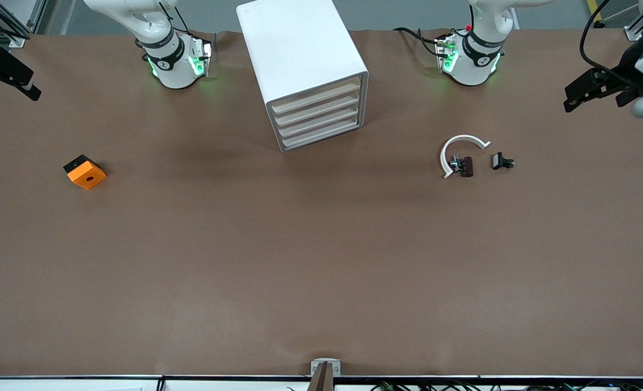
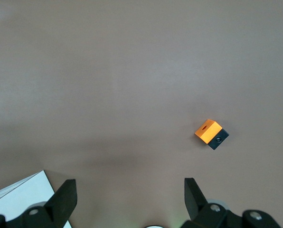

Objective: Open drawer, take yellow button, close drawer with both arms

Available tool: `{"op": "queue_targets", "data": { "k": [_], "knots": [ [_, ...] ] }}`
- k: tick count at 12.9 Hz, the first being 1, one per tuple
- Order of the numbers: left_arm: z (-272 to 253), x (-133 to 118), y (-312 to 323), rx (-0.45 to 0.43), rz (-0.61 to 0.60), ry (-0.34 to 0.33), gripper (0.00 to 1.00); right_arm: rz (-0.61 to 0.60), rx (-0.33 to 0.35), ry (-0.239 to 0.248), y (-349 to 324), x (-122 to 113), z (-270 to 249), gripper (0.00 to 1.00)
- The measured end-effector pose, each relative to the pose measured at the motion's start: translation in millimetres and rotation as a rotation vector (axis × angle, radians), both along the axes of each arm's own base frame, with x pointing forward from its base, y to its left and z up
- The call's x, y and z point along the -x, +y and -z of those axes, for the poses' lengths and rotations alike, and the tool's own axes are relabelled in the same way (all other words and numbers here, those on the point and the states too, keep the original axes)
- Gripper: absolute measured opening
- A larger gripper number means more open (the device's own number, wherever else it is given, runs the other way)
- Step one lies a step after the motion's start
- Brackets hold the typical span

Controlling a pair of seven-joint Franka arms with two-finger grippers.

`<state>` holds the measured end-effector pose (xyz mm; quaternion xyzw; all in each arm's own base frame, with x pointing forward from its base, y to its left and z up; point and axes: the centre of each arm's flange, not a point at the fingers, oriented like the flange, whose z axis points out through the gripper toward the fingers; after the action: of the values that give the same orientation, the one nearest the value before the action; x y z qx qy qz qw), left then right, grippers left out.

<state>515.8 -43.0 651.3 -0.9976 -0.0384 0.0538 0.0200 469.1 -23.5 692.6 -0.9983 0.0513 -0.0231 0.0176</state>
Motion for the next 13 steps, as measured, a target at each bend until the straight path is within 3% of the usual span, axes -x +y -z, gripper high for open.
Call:
{"op": "queue_targets", "data": {
  "k": [8,13],
  "knots": [
    [170.7,-94.8,1.5,0.016,-0.036,0.182,1.0,0.0,0.0,-0.002,-0.1,-0.4,-0.8,1.0],
    [252.2,-116.0,-22.6,0.078,-0.196,0.273,1.0,-0.002,0.001,0.002,0.9,-2.4,1.5,1.0]
  ]
}}
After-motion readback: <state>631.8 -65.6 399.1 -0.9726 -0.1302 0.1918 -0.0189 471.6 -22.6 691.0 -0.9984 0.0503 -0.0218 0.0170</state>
